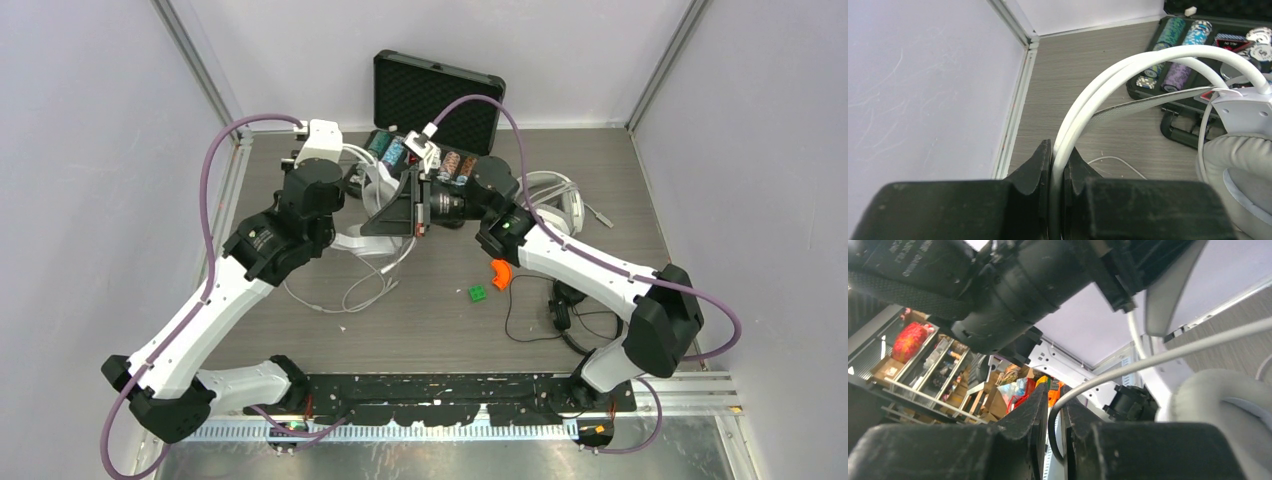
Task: Wrap the headphones
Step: Wrap the headphones cable around the headphones.
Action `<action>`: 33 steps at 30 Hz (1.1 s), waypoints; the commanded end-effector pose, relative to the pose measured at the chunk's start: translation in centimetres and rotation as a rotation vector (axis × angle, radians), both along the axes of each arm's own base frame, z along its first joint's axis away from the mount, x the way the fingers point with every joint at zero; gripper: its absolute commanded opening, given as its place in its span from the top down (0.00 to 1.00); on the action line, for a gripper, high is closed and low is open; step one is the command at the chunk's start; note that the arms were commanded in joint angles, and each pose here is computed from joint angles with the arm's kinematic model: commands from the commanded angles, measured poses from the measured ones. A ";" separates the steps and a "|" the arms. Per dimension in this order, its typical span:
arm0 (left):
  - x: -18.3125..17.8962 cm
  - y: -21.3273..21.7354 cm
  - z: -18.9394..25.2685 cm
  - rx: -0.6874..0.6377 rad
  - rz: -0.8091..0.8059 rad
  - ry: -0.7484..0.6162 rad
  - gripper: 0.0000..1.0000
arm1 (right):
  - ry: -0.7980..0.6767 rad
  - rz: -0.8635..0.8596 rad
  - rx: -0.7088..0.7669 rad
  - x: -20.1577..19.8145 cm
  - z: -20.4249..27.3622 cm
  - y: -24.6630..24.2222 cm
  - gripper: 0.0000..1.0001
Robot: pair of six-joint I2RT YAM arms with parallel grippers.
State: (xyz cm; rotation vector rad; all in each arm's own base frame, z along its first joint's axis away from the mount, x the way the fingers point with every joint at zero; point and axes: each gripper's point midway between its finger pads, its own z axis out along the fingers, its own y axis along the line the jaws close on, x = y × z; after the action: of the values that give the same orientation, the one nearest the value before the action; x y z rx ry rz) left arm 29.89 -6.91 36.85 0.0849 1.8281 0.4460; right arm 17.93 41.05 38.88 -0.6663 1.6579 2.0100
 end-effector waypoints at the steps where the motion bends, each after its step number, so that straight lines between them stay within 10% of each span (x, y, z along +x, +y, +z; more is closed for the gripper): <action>1: -0.3 1.4 3.8 -0.172 0.122 -0.192 1.00 | -0.106 0.063 0.114 -2.4 4.4 0.3 0.80; 33: -0.6 0.9 4.7 -0.672 0.273 -0.348 1.00 | -0.215 -0.145 0.076 -0.9 3.6 1.6 0.76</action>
State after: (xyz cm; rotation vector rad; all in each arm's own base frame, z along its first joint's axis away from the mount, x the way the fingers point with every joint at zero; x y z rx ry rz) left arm 29.63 -6.10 37.71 -0.4116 1.7114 0.2418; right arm 17.49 43.51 40.23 -0.6689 1.5562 1.9365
